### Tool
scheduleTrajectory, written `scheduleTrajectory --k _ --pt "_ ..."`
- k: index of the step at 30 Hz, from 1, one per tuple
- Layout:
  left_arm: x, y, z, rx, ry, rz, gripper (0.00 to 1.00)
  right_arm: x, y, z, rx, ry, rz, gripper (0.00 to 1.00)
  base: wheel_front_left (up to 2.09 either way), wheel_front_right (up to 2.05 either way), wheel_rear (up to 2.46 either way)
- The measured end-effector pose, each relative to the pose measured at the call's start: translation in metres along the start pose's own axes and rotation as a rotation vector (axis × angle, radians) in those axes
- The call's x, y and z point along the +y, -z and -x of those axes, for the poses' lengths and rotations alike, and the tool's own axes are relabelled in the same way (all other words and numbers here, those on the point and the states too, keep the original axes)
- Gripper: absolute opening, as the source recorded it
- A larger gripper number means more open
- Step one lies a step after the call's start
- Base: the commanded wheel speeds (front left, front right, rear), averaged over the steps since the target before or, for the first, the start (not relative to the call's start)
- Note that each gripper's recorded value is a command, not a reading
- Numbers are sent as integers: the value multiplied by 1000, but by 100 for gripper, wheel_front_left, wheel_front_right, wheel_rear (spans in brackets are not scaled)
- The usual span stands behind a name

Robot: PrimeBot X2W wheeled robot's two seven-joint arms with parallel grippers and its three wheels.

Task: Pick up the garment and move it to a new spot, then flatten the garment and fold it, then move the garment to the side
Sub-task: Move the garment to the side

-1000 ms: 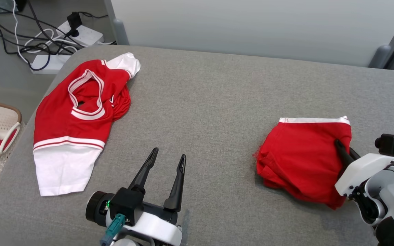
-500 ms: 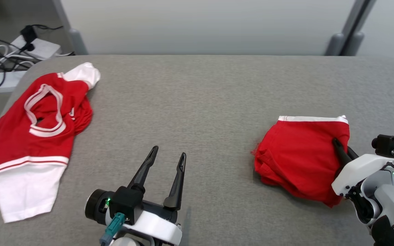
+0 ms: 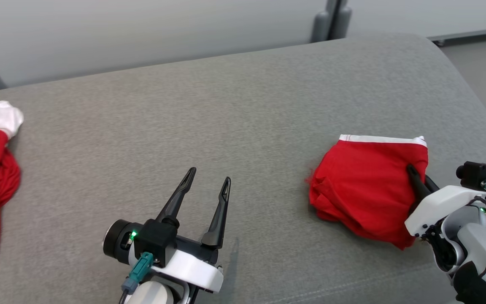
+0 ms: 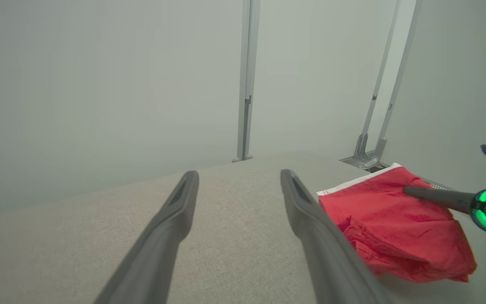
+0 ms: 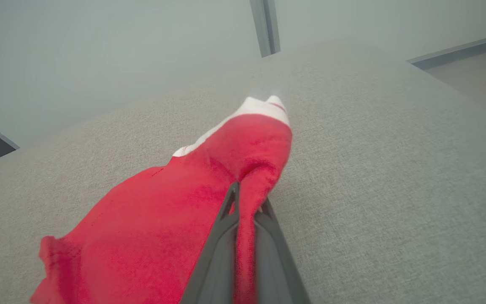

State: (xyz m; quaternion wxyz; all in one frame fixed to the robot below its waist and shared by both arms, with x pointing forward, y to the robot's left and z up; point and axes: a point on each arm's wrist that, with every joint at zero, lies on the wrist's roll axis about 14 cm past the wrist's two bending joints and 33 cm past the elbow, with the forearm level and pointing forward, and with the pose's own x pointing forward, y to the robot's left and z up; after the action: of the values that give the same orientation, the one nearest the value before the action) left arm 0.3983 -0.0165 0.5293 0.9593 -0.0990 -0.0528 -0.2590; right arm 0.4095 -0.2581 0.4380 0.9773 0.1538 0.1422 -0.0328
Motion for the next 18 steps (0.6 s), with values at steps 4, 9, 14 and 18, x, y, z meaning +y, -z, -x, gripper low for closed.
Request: scheduleTrajectory --k 4,9,14,18 --pt "-20 14 -10 31 73 -1 100 -19 -1 13 -15 56 -27 0 0 0 0" --pt "-34 18 -23 31 128 14 100 -41 -1 25 -24 118 -42 0 0 0 0" --pt "-40 24 -28 39 153 24 100 -54 -3 28 -33 155 -47 0 0 0 0" --pt "-40 29 -27 51 157 33 100 -57 -20 22 -99 171 -116 0 0 0 0"
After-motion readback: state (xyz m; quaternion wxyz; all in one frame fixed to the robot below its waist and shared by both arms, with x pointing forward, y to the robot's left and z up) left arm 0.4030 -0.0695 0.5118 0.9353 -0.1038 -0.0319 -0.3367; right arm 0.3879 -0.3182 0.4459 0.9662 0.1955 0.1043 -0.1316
